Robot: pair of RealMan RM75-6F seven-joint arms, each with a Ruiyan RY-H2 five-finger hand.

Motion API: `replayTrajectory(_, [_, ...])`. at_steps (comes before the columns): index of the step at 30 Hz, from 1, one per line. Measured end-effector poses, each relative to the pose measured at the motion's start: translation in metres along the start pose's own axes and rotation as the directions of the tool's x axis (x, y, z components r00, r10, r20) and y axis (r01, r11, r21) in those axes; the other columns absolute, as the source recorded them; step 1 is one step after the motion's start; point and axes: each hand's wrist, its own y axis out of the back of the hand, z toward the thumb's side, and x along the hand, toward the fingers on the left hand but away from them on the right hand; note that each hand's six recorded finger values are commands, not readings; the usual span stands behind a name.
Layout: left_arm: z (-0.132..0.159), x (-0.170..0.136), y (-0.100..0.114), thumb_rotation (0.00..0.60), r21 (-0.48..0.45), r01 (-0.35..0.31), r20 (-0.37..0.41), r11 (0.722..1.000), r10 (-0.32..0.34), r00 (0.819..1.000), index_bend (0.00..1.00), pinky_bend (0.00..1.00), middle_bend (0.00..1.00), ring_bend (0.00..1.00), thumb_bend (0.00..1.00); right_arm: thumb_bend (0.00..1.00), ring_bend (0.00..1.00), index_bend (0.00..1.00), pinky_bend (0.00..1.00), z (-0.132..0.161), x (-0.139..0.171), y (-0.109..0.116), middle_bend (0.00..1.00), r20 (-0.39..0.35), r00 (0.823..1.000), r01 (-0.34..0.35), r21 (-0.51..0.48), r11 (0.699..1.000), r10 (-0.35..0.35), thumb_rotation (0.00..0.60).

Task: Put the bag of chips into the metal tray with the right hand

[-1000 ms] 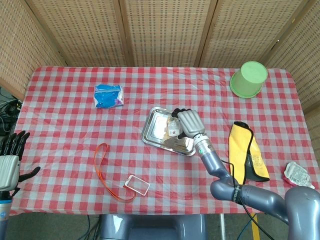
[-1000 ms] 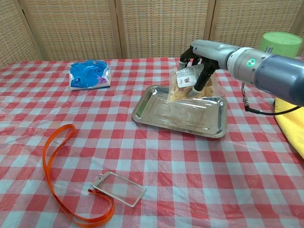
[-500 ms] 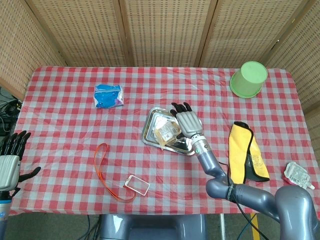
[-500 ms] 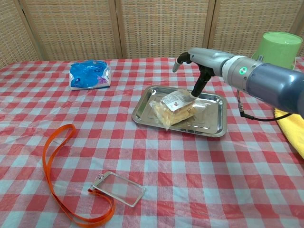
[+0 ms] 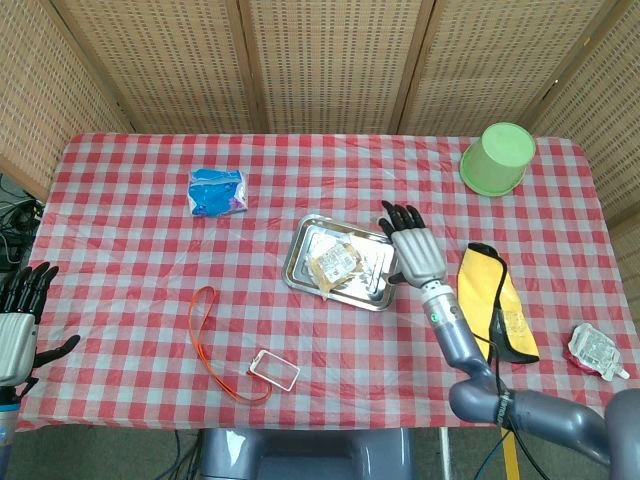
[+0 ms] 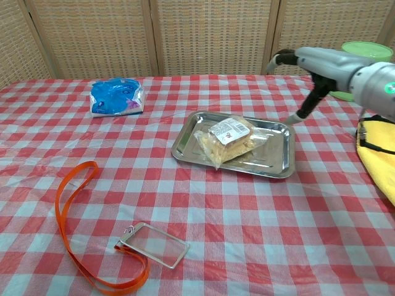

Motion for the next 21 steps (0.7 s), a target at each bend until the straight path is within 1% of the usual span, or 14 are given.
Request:
replayTrajectory(2, [0.0,0.0,0.0,0.6,0.0,0.0,0.002,1.0,0.0,1.0,0.0,0.0,0.0,0.0,0.05,0.14,0.0,0.1,0.0,-0.016,0.019,0.004,0.0,0.009,1.0,0.007,0.026,1.0,-0.008,0.6])
replayTrajectory(6, [0.001,0.0,-0.001,0.6,0.002,0.0,0.003,1.0,0.0,1.0,0.0,0.0,0.0,0.0,0.05,0.14,0.0,0.1,0.0,-0.039,0.052,0.01,0.0,0.017,1.0,0.02,0.074,0.997,-0.021,0.6])
replayTrajectory(7, [0.001,0.0,-0.001,0.6,0.004,0.001,0.003,1.0,-0.001,1.0,0.0,0.0,0.0,0.0,0.05,0.14,0.0,0.09,0.0,-0.042,0.058,0.011,0.0,0.016,1.0,0.025,0.079,0.997,-0.026,0.6])
replayTrajectory(12, [0.002,-0.002,0.001,0.6,0.006,-0.01,0.004,1.0,0.01,1.0,0.0,0.0,0.0,0.0,0.05,0.13,0.0,0.0,0.0,-0.063,0.102,0.016,0.0,0.015,0.998,0.064,0.078,0.995,-0.065,0.6])
replayTrajectory(15, [0.001,-0.002,0.003,0.6,0.007,-0.022,0.001,1.0,0.022,1.0,0.0,0.0,0.0,0.0,0.05,0.13,0.0,0.0,0.0,-0.081,0.134,0.015,0.0,0.042,0.996,0.074,0.089,0.993,-0.078,0.6])
replayTrajectory(17, [0.001,-0.003,0.003,0.6,0.012,-0.024,0.0,1.0,0.024,1.0,0.0,0.0,0.0,0.0,0.05,0.13,0.0,0.0,0.0,-0.094,0.154,0.012,0.0,0.069,0.995,0.069,0.112,0.991,-0.077,0.6])
replayTrajectory(21, [0.002,-0.002,0.001,0.6,0.023,-0.021,0.0,1.0,0.021,1.0,0.0,0.0,0.0,0.0,0.05,0.13,0.0,0.0,0.0,-0.112,0.177,0.008,0.0,0.1,0.992,0.059,0.144,0.988,-0.074,0.6])
